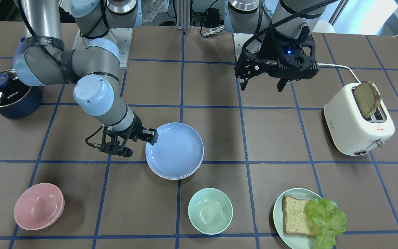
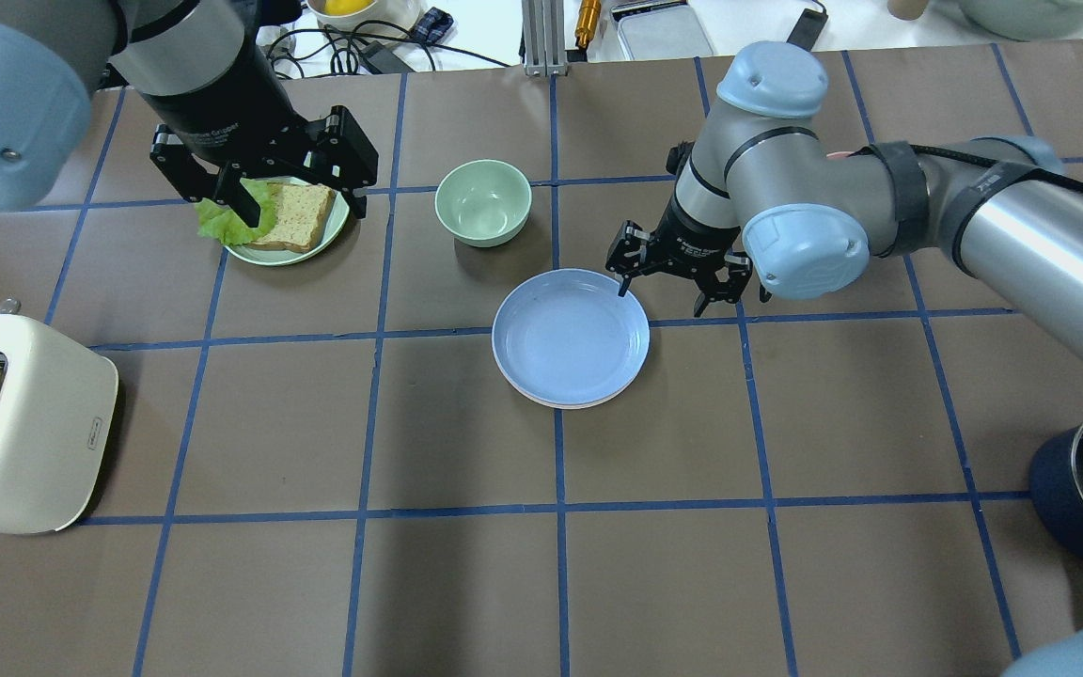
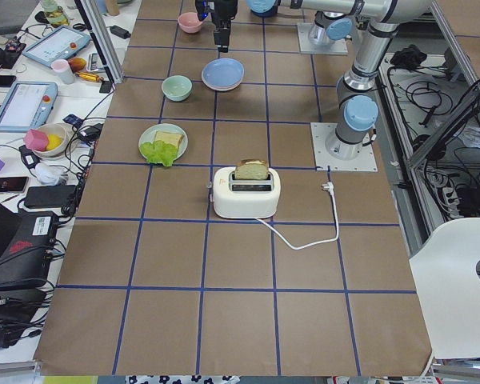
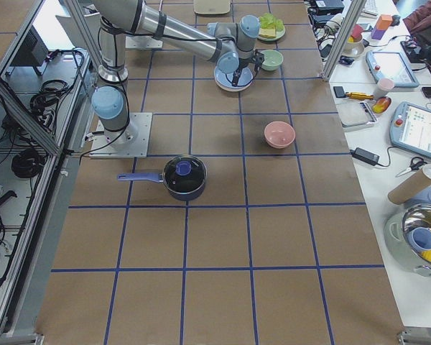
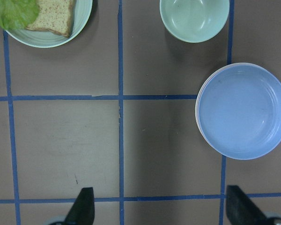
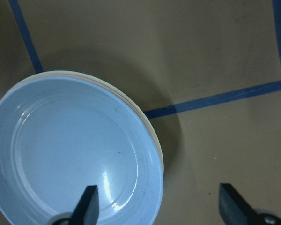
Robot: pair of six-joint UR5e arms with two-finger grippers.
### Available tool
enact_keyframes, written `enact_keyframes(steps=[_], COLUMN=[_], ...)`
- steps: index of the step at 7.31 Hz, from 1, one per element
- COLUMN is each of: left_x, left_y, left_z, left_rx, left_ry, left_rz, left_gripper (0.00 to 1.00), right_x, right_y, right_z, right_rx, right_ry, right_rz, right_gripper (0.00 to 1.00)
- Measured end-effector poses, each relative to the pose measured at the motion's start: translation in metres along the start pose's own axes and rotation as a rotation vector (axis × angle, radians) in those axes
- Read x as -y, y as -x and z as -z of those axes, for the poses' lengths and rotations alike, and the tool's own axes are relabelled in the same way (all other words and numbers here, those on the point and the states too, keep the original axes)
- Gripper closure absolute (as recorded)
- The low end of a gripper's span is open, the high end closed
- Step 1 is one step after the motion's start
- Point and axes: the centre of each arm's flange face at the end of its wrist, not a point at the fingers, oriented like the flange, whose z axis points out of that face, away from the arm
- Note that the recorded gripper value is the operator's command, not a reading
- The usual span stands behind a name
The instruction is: Stack three plates with pink and blue
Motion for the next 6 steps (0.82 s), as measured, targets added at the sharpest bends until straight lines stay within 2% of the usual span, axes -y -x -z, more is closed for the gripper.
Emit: enact_keyframes(steps=[2, 4, 6], left_x=[0.000, 0.000, 0.000], left_y=[0.000, 0.000, 0.000], left_z=[-0.001, -0.001, 0.000], left_rx=[0.000, 0.000, 0.000], left_ry=[0.001, 0.001, 0.001], left_rz=[0.000, 0.001, 0.001], left_gripper=[0.00, 0.00, 0.00], right_x=[0.015, 0.024, 0.009], right_y=[-0.010, -0.032, -0.044], right_z=[0.051, 0.106, 0.159], right_rx=[-0.024, -0.086, -0.128], right_ry=[-0.058, -0.090, -0.109], right_rz=[0.066, 0.135, 0.181], right_gripper=[0.00, 0.00, 0.00])
